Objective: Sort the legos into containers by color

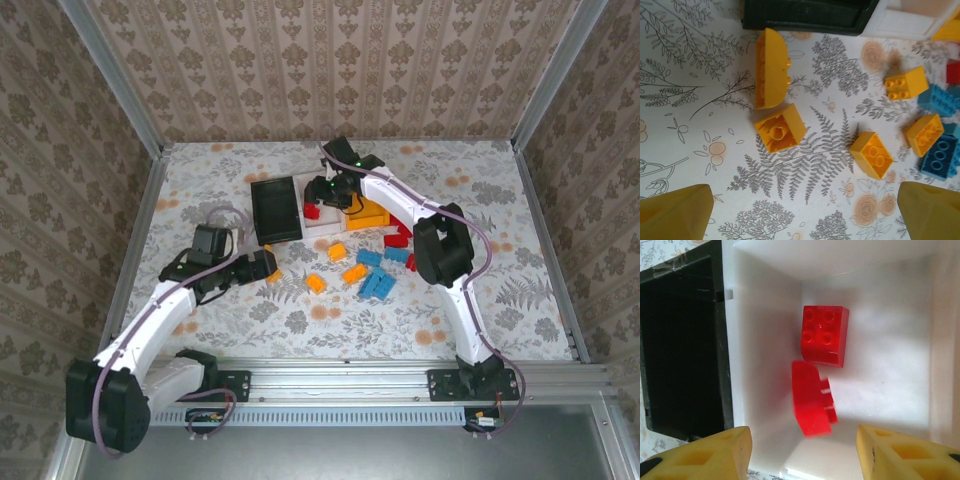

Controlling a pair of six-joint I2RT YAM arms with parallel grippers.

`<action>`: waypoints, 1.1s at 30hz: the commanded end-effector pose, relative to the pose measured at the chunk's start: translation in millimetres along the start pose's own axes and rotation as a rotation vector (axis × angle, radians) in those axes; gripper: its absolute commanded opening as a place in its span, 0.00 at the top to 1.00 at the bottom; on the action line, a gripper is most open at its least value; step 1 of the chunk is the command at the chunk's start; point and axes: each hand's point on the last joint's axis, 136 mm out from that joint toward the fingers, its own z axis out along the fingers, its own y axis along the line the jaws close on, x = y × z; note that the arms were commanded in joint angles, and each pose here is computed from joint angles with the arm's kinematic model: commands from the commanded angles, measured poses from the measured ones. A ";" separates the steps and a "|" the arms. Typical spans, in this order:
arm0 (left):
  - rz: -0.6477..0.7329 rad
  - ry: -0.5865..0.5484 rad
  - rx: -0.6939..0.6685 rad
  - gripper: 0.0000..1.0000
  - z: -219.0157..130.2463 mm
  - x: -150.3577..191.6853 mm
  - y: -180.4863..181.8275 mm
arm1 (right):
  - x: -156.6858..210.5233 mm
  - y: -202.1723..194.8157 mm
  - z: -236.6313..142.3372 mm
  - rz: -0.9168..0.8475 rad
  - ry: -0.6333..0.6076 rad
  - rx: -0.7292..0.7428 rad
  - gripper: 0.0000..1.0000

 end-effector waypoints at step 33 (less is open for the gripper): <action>0.193 0.131 -0.257 0.75 97.0 -41.4 25.9 | 144.1 -54.7 -139.9 -0.038 -0.053 -0.001 0.41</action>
